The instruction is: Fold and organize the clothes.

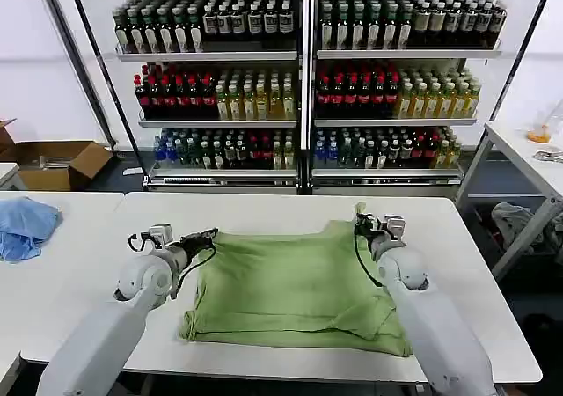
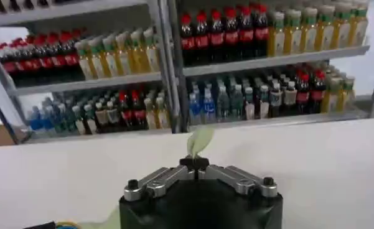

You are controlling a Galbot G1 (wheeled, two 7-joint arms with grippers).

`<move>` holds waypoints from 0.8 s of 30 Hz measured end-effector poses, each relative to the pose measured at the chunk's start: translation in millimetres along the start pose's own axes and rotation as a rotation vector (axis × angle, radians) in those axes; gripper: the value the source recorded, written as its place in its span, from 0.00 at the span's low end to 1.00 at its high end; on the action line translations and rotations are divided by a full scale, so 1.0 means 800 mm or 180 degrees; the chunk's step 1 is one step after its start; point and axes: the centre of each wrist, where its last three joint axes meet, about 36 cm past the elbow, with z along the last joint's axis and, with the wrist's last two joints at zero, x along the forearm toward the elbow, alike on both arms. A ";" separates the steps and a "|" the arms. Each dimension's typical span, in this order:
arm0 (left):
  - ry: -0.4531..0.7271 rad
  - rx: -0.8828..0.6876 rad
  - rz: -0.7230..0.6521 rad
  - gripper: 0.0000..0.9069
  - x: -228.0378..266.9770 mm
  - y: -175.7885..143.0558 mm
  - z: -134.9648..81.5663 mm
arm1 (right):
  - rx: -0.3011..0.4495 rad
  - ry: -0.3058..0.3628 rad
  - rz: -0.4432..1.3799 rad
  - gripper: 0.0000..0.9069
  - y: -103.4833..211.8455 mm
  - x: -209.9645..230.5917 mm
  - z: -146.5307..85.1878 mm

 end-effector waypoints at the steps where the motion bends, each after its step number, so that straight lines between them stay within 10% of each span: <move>1: -0.0014 -0.0005 0.0016 0.03 0.006 -0.001 0.000 | 0.0002 -0.0018 -0.0006 0.00 0.000 0.008 0.000; 24: 0.0191 -0.0379 0.0018 0.02 0.101 -0.003 0.079 | -0.0094 0.0147 0.0168 0.00 0.000 0.202 0.077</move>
